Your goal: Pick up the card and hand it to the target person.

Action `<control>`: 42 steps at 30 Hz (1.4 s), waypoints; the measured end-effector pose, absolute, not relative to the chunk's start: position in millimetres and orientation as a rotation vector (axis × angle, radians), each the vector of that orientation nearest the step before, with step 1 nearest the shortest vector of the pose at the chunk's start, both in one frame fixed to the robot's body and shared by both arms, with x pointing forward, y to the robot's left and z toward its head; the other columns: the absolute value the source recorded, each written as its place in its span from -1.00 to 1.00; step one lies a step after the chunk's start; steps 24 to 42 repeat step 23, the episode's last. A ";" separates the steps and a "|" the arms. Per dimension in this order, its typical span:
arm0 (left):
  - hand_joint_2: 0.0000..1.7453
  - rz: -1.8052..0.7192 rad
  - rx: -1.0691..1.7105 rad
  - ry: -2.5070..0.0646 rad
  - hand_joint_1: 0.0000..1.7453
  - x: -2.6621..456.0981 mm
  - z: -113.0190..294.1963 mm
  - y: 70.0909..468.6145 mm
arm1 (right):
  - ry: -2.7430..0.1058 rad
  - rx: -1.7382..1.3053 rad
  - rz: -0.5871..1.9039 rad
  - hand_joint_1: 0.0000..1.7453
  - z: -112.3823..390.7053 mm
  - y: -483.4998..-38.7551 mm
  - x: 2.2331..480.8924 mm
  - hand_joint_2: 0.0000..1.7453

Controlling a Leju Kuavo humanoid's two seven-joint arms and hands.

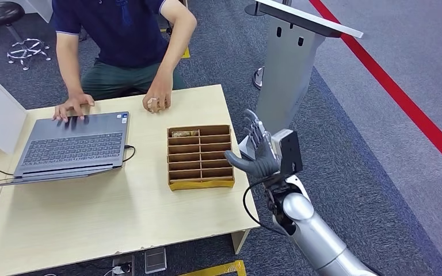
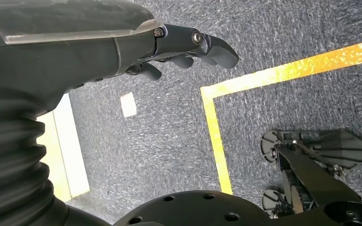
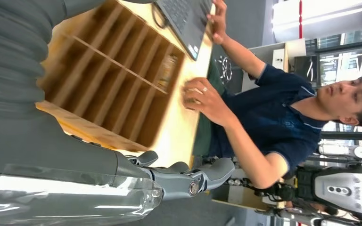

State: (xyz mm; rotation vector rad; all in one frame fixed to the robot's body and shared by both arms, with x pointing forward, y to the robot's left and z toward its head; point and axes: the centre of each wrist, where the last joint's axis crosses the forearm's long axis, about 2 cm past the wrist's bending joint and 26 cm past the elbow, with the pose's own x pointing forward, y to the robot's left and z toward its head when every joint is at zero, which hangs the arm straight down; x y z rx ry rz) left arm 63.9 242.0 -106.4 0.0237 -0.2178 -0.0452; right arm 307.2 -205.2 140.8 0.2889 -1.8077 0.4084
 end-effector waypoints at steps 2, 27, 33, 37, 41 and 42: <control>1.00 -0.044 0.024 -0.217 -1.00 62.9 -106.5 242.0 | -1.787 0.293 0.396 -1.00 128.7 -211.6 289.1 1.00; 1.00 -0.049 0.017 -0.213 -1.00 63.0 -106.6 242.8 | -1.738 0.303 0.407 -1.00 105.5 -228.4 226.9 1.00; 1.00 -0.049 0.017 -0.213 -1.00 63.0 -106.6 242.8 | -1.738 0.303 0.407 -1.00 105.5 -228.4 226.9 1.00; 1.00 -0.049 0.017 -0.213 -1.00 63.0 -106.6 242.8 | -1.738 0.303 0.407 -1.00 105.5 -228.4 226.9 1.00; 1.00 -0.049 0.017 -0.213 -1.00 63.0 -106.6 242.8 | -1.738 0.303 0.407 -1.00 105.5 -228.4 226.9 1.00; 1.00 -0.049 0.017 -0.213 -1.00 63.0 -106.6 242.8 | -1.738 0.303 0.407 -1.00 105.5 -228.4 226.9 1.00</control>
